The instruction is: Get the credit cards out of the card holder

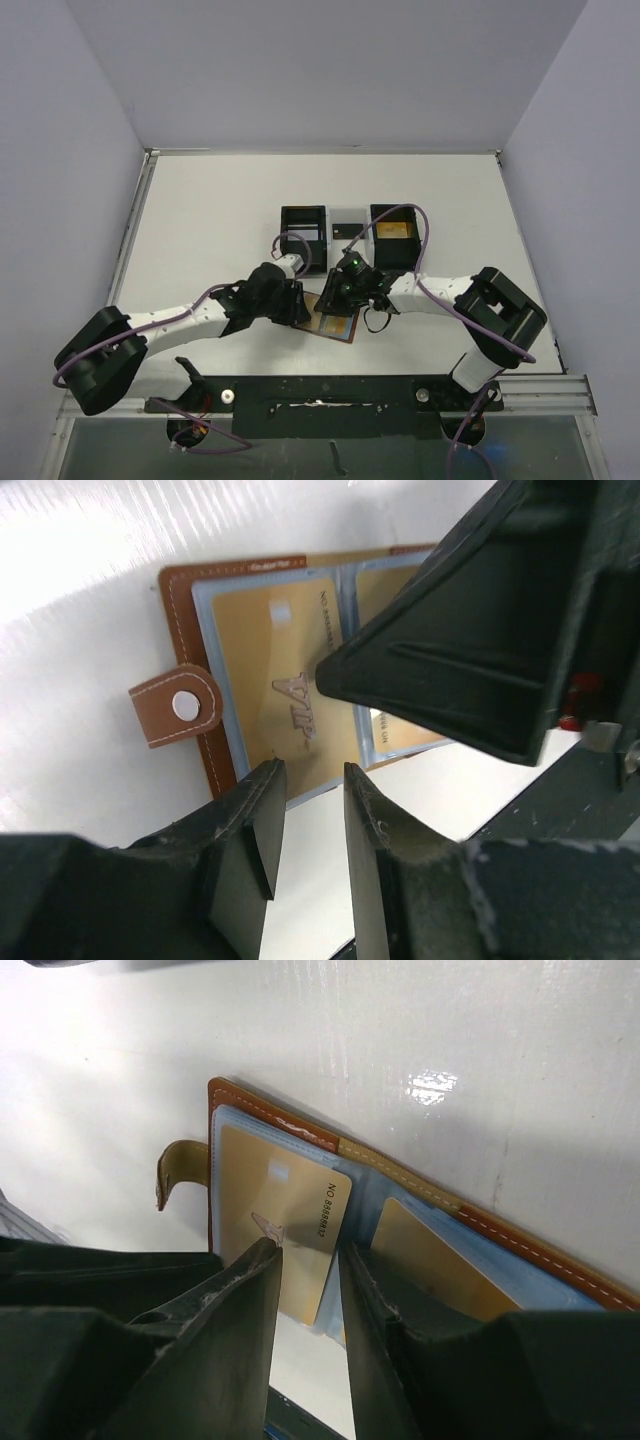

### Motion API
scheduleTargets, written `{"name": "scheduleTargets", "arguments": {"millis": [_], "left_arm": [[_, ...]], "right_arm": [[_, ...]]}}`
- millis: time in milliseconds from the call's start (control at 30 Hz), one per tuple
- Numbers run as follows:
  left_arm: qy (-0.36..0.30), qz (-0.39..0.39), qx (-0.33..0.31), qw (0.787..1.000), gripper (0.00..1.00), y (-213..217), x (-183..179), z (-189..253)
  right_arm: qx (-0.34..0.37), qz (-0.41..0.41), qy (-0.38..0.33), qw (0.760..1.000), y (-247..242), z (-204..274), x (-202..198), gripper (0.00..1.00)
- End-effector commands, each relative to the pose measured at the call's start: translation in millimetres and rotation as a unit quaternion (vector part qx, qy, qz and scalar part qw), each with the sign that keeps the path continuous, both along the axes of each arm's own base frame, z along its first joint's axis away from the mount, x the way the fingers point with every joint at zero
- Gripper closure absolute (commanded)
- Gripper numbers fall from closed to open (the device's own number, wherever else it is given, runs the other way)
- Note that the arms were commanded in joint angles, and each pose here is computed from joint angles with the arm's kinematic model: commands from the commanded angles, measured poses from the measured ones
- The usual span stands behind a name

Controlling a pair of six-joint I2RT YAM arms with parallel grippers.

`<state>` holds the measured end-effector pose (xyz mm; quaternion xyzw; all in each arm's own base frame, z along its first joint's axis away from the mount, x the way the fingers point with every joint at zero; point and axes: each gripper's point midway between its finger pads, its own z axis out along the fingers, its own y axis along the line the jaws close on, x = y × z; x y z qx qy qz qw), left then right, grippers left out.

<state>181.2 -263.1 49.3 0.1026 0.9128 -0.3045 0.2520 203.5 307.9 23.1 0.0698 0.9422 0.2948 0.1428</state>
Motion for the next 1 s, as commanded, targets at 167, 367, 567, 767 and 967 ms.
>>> {"name": "scheduleTargets", "arguments": {"millis": [167, 367, 567, 767, 967], "left_arm": [[0.002, 0.006, 0.073, 0.997, 0.73, 4.6, 5.1, -27.8], [0.003, 0.014, 0.089, 0.996, 0.73, 11.6, 4.0, -33.5], [0.006, 0.013, 0.07, 0.997, 0.73, 7.4, 1.4, -31.8], [0.011, 0.012, 0.058, 0.998, 0.73, 3.0, 0.5, -30.0], [-0.003, 0.036, 0.053, 0.998, 0.69, 5.8, 7.1, -17.5]], "right_arm": [[0.013, -0.022, 0.001, 1.0, -4.8, -5.9, 4.0, 0.71], [0.003, -0.035, 0.009, 0.999, -10.3, -12.1, 2.9, 0.72], [0.049, -0.04, 0.001, 0.998, -3.3, -6.8, 3.2, 0.82], [0.076, -0.039, -0.014, 0.996, 2.2, 0.1, 7.3, 0.95], [0.065, -0.028, -0.02, 0.997, -2.8, 1.4, 6.5, 1.0]]}}
